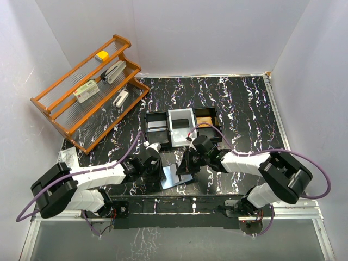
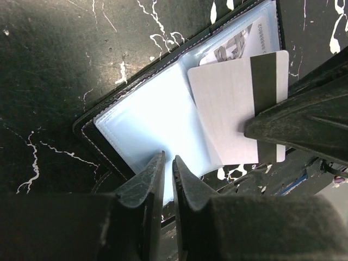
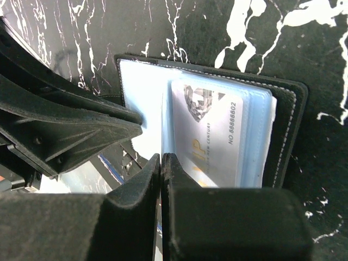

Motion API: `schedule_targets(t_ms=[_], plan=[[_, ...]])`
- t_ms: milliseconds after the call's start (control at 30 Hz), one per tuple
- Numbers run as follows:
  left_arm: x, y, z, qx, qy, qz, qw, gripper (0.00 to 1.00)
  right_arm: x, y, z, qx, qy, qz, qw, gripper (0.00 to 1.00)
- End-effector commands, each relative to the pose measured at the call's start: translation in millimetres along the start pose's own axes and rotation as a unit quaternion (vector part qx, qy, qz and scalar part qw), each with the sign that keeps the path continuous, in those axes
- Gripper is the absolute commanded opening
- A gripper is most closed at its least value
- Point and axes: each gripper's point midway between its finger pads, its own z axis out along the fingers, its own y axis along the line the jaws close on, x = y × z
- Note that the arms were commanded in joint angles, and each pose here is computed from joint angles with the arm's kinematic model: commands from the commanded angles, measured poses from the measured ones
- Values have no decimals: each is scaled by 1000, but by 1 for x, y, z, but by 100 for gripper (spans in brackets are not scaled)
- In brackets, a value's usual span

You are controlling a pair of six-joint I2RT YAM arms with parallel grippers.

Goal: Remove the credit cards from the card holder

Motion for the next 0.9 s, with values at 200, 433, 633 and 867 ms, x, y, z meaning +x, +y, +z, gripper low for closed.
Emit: schedule_targets(t_ms=[200,433,633,867], plan=[[4,23,-14,-51,-3,6,999,17,-27,28,-26,-23,-63,-46,997,0],[-18,9,-34,-49,-32,19,998,34,-36,40,-36,-29,-81,-62,994,0],[-31,4,-56,-50,-55,40,996,43,-43,52,-44,-45,-97,-73,992,0],[-48,5,-83,-69,-82,73,991,65,-53,61,-51,-49,-118,-89,988,0]])
